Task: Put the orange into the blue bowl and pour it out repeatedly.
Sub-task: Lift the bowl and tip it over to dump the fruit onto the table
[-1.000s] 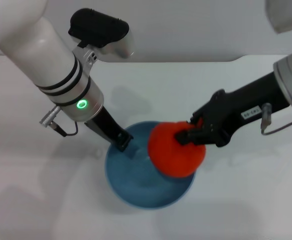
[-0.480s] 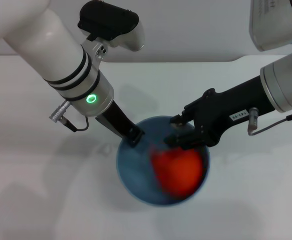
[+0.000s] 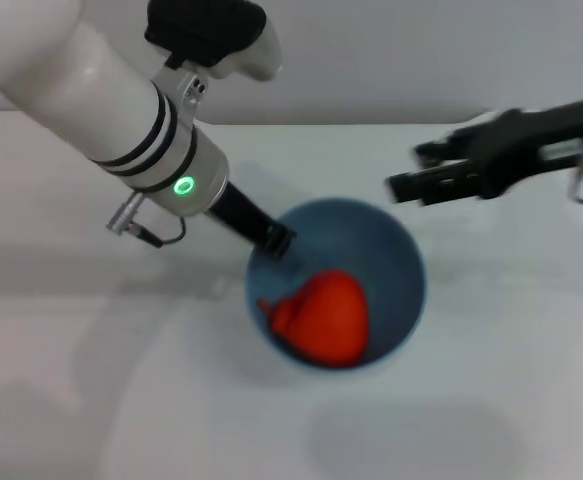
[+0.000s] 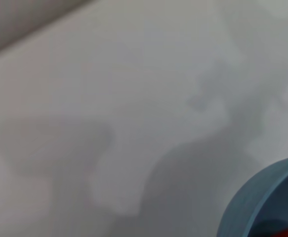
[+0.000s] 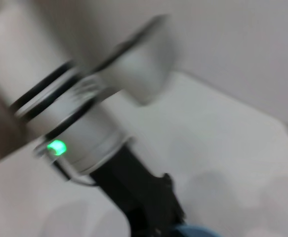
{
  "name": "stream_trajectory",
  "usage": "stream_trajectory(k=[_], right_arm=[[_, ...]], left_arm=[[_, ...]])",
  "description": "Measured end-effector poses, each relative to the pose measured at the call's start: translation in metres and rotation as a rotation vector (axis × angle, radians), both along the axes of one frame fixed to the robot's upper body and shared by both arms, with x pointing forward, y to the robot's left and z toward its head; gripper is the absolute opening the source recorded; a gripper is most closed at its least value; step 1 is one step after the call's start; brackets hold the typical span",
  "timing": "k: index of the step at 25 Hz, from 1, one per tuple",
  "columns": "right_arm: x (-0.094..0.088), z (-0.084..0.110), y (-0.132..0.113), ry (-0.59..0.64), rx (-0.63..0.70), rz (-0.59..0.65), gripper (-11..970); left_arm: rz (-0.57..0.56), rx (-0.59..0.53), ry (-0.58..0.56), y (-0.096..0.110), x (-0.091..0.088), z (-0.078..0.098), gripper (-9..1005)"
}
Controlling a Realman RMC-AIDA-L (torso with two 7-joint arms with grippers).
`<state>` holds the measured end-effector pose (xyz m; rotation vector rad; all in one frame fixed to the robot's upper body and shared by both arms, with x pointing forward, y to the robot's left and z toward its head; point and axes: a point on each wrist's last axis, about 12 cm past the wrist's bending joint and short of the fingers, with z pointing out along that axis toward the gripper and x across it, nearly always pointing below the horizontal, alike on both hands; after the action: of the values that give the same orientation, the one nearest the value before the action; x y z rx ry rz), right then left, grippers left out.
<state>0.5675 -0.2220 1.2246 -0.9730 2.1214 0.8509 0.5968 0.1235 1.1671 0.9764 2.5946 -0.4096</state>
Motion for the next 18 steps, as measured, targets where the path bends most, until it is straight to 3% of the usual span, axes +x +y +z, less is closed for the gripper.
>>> stream_trajectory(k=[8, 14, 15, 18], right_arm=[[-0.027, -0.022, -0.09, 0.202, -0.025, -0.31, 633], [-0.039, -0.037, -0.106, 0.294, -0.078, -0.367, 633], [-0.04, -0.039, -0.107, 0.307, -0.076, -0.371, 633], [-0.042, -0.042, -0.111, 0.326, -0.06, -0.393, 634]], left_arm=[[0.089, -0.228, -0.391, 0.015, -0.005, 0.009, -1], [-0.019, -0.232, -0.775, 0.008, -0.027, 0.008, 0], [-0.019, -0.232, -0.775, 0.008, -0.027, 0.008, 0], [-0.162, -0.169, -1.065, -0.012, -0.051, -0.01, 0]])
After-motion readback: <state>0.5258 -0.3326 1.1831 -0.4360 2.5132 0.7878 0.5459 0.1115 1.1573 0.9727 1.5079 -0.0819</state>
